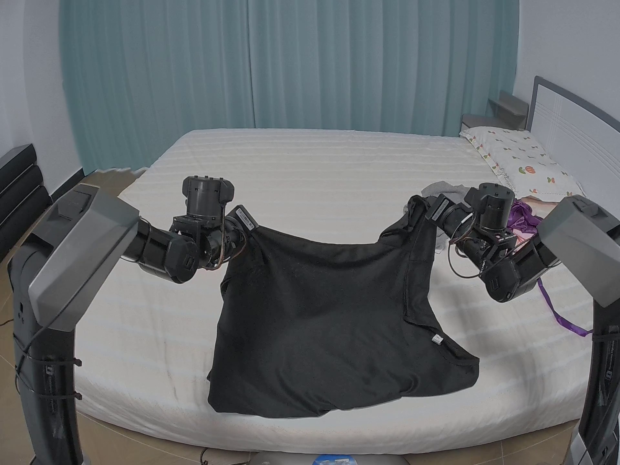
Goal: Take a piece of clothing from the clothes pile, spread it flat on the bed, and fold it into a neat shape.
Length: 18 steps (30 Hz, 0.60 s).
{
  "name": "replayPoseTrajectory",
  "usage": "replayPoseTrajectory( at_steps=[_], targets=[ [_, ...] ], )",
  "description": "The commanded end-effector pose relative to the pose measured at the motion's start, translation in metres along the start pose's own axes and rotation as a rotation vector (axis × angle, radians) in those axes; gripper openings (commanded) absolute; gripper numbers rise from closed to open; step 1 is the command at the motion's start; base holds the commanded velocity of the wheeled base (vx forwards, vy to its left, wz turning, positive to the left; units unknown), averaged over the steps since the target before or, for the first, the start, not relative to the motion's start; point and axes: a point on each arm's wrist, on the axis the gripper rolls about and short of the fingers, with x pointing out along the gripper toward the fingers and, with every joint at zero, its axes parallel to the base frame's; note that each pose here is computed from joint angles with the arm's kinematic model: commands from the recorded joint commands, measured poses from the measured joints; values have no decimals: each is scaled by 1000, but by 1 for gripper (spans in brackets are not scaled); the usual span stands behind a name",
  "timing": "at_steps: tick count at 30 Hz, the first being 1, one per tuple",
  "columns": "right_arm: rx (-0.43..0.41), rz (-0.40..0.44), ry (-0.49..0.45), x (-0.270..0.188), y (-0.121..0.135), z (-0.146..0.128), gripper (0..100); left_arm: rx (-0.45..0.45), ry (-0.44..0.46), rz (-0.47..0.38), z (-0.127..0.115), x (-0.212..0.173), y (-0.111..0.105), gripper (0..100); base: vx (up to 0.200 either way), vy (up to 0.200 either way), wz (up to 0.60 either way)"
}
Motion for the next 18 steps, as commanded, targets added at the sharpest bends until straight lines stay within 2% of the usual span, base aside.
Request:
replayPoseTrajectory(
  at_steps=[1,6,7,10,11,13,16,18],
  targets=[
    [-12,-50,80,15,-25,-44,0,6,48,60,-25,30,25,0,0,0,0],
    [-46,-80,120,25,-45,-69,0,10,74,86,-41,47,37,0,0,0,0],
    [-51,-87,132,27,-49,-75,100,11,79,94,-44,52,41,100,0,0,0],
    [-59,-101,161,31,-57,-91,100,14,93,109,-53,60,48,100,0,0,0],
    [-65,-110,190,33,-63,-108,100,23,98,130,-63,70,57,100,0,0,0],
    [-81,-116,200,33,-68,-114,100,24,80,146,-66,77,61,100,0,0,0],
    [-149,-139,214,30,-82,-116,100,17,46,173,-61,81,67,100,0,0,0],
    [-159,-151,220,29,-88,-116,100,16,41,182,-60,82,69,100,0,0,0]
  ],
)
